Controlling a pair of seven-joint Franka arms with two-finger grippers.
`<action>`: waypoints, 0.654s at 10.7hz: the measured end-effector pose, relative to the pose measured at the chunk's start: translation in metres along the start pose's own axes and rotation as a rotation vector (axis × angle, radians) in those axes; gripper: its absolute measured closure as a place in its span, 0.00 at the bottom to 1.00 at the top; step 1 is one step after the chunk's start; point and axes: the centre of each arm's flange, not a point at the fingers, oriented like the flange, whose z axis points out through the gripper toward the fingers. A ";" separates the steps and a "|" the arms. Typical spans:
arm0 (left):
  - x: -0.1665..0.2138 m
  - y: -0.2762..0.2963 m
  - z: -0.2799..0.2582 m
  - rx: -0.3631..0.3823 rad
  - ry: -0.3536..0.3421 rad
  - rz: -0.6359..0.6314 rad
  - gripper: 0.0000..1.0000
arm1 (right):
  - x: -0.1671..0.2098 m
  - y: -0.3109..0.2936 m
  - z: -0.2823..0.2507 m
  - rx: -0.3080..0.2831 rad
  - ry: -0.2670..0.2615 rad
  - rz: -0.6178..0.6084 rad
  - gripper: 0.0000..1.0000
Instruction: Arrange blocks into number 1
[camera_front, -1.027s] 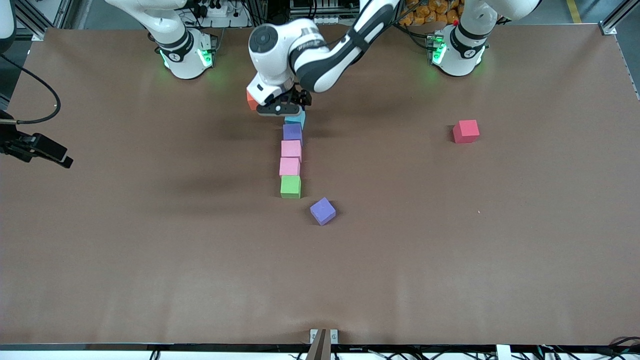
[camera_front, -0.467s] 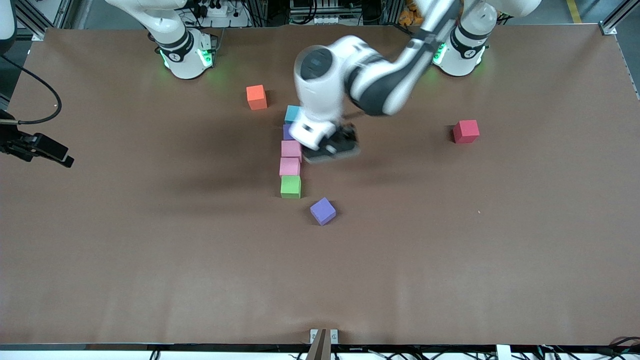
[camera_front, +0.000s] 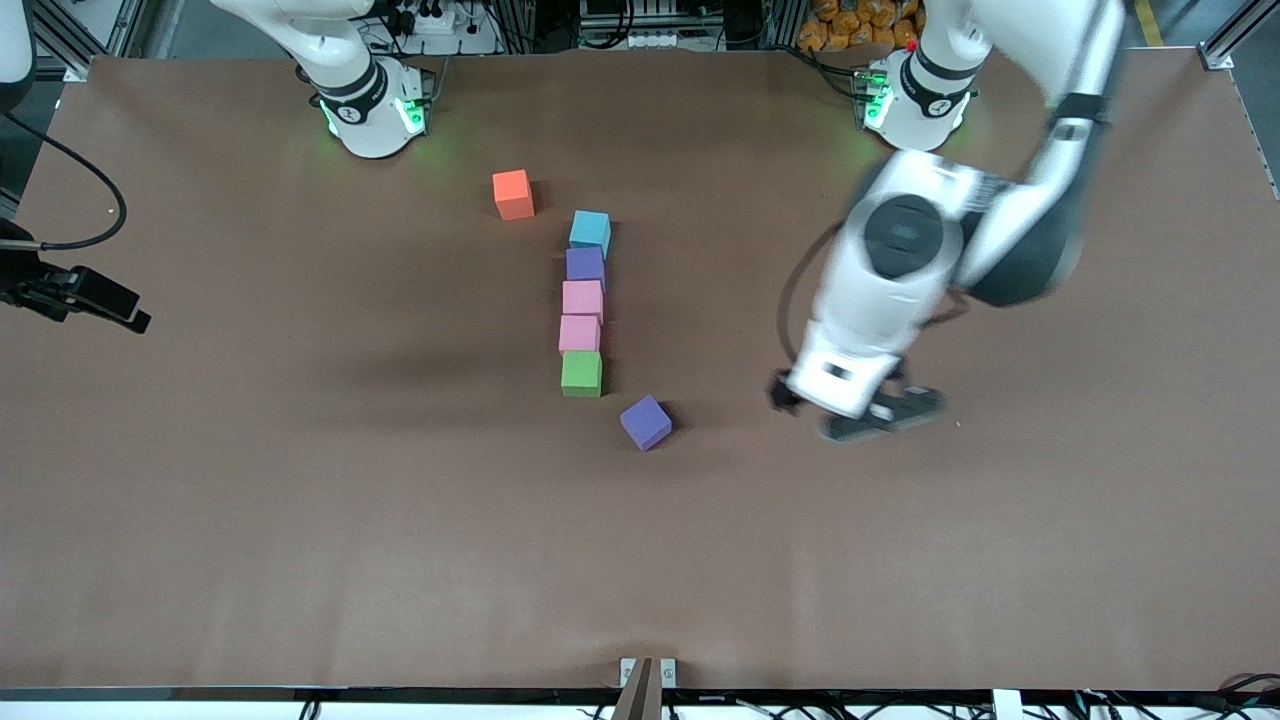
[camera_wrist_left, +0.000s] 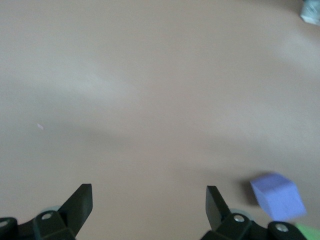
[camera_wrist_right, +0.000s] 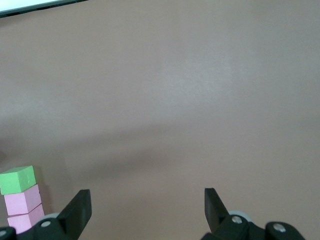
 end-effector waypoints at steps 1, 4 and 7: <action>0.019 -0.031 -0.001 0.016 -0.014 -0.018 0.00 | 0.000 0.000 0.000 0.000 0.000 0.000 0.00; 0.043 -0.110 -0.007 0.058 -0.152 -0.126 0.00 | 0.000 0.000 0.000 -0.001 -0.001 0.000 0.00; 0.033 -0.184 -0.011 0.056 -0.258 -0.130 0.00 | 0.000 0.000 0.000 -0.001 -0.001 0.000 0.00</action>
